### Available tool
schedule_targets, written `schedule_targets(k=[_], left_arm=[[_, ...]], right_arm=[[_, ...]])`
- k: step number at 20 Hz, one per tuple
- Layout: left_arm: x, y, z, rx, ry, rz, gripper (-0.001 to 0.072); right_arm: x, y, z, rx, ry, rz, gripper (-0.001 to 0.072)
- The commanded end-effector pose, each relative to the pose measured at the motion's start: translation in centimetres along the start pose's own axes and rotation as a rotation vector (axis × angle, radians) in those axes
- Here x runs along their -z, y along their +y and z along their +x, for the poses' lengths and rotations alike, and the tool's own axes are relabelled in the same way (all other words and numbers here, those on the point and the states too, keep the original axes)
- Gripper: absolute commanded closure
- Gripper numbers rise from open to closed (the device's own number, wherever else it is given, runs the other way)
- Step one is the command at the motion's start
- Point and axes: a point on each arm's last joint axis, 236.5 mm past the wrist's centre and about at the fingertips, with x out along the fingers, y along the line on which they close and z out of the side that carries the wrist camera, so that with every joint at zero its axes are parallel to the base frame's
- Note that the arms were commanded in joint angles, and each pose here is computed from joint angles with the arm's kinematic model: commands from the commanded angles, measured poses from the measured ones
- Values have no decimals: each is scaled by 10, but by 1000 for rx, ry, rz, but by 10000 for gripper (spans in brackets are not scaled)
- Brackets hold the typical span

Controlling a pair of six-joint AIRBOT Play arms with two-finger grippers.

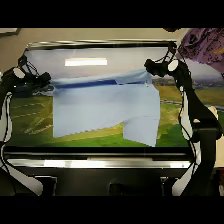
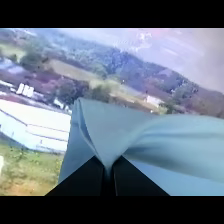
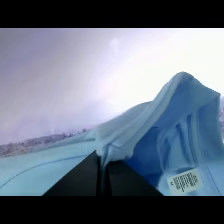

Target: Fold the clothes and pants, and hang the long-sleeved shirts on hangers.

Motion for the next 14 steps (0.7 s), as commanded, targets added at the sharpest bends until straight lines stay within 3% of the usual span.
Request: schedule_targets(k=[1, 4, 14], left_arm=[[46, 4, 1, -34, 193, -109, 692], [83, -2, -10, -55, 346, -94, 692], [152, -10, -3, -154, 579, -33, 692]], right_arm=[[13, -29, -7, 135, 61, -12, 683], [21, -56, -20, 269, 100, 26, 683], [60, -83, -31, 382, 269, 12, 683]])
